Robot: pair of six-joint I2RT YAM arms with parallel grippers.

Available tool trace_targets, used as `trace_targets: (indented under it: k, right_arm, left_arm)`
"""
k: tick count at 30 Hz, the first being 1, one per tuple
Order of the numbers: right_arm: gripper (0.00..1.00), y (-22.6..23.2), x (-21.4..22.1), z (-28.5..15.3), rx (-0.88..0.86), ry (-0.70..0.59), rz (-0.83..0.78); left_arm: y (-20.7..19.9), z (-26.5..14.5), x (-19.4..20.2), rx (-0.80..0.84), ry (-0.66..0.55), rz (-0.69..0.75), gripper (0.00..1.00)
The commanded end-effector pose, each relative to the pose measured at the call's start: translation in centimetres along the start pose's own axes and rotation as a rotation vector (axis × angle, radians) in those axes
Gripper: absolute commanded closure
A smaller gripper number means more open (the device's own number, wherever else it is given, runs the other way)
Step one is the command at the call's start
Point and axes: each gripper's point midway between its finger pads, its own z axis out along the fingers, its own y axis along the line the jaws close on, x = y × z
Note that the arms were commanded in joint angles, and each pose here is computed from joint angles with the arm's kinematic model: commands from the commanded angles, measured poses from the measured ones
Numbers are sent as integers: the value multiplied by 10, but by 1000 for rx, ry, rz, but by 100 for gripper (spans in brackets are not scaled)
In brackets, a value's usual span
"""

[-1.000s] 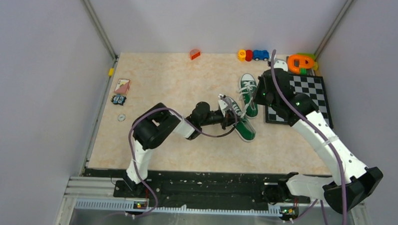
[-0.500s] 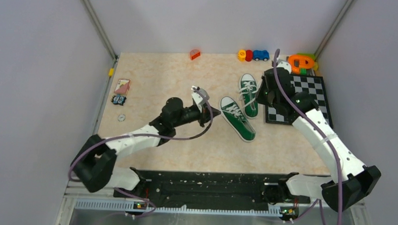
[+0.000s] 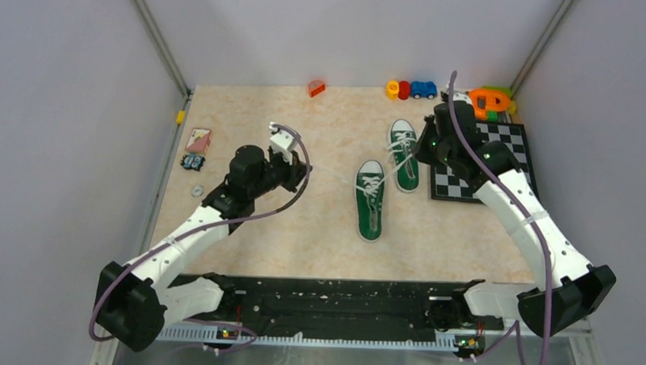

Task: Tie the shoes
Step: Adjust the shoelace on the shoe.

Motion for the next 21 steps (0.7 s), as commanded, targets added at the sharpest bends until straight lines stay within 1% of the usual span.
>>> trace_targets:
  k: [1, 3, 5, 8, 12, 14, 16, 19, 21]
  right_arm:
    - [100, 54, -37, -26, -203, -96, -59]
    - [100, 67, -38, -30, -244, -114, -98]
    - [100, 64, -35, -26, -217, -102, -67]
    - [100, 43, -28, -20, -128, -88, 8]
    - [100, 5, -13, -18, -31, -45, 153]
    - [100, -14, -3, -24, 23, -28, 179]
    - [100, -25, 10, -30, 47, -1, 162]
    - [100, -45, 35, -40, 94, 48, 149]
    - [100, -59, 52, -46, 131, 84, 139]
  left_arm:
    - [-3, -20, -75, -16, -147, 69, 100]
    - [-15, -24, -82, 47, -151, 97, 100]
    - [-28, -26, -79, 120, -136, 104, 100]
    - [-45, -30, -70, 219, -121, 95, 100]
    - [-51, -38, -69, 234, -134, 57, 100]
    - [-47, -41, -70, 203, -137, 58, 100]
    - [-35, -41, -73, 126, -136, 49, 100]
    - [2, -36, -69, -77, -40, 22, 100]
    - [16, -30, -73, -154, 5, 9, 100]
